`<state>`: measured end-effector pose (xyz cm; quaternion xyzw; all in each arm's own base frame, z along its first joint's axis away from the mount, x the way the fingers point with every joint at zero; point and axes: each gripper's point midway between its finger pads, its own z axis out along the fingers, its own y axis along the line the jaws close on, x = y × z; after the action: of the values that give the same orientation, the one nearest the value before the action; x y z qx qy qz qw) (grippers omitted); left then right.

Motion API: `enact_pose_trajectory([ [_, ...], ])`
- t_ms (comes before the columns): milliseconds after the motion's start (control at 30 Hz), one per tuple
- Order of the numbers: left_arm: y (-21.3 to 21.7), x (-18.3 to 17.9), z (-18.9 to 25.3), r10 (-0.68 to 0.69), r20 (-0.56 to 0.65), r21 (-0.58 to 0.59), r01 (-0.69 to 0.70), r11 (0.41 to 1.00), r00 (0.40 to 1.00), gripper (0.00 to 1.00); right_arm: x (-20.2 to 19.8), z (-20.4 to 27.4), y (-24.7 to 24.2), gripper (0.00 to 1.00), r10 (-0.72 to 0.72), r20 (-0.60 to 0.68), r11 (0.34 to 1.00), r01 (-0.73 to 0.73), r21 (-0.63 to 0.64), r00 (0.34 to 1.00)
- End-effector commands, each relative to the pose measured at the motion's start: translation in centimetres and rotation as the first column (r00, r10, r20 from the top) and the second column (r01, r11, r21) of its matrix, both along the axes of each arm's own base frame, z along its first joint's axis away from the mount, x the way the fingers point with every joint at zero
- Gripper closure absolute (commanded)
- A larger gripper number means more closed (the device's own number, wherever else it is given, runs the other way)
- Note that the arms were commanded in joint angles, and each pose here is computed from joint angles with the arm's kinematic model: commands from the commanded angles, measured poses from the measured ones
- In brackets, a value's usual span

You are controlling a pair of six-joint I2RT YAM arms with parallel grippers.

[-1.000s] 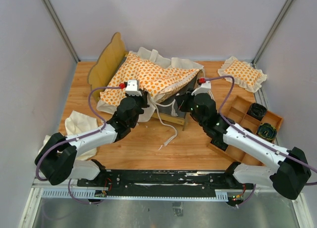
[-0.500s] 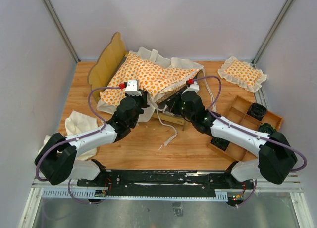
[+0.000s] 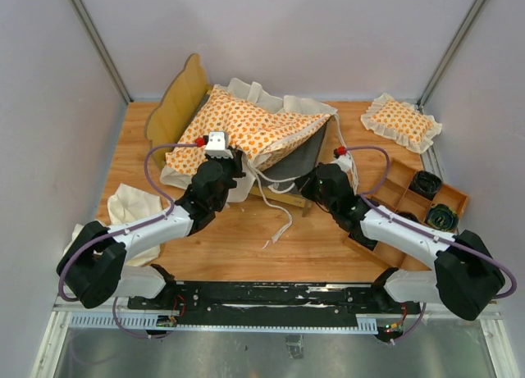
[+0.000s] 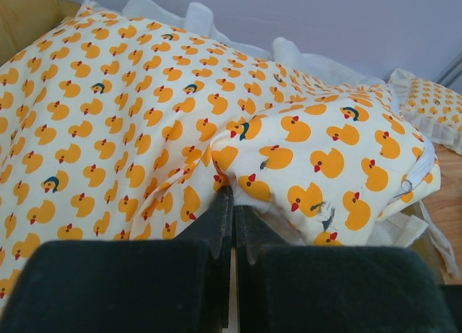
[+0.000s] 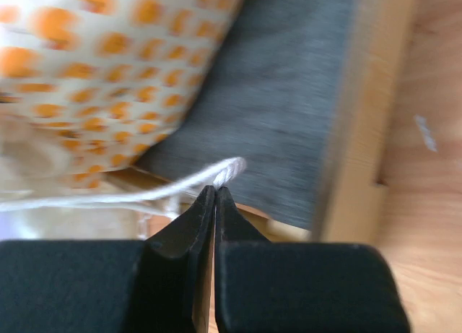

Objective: Set up the pet bed
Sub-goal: Cross the ropes on the bed frame.

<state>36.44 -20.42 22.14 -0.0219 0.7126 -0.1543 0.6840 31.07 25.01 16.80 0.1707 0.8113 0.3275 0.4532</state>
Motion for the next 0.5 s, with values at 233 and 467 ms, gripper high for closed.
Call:
enact_pose_trajectory([
  [233,1.0,0.3,1.4,0.039,0.04,-0.026,-0.038,0.999,0.998,1.0,0.7,-1.0,-4.8,1.0,-0.123,0.009,0.968,0.122,-0.218,0.992],
  [467,1.0,0.5,1.3,0.042,0.035,-0.028,-0.041,0.999,0.999,1.0,3.1,2.6,-5.0,1.0,-0.153,0.129,0.947,0.183,-0.263,0.98],
])
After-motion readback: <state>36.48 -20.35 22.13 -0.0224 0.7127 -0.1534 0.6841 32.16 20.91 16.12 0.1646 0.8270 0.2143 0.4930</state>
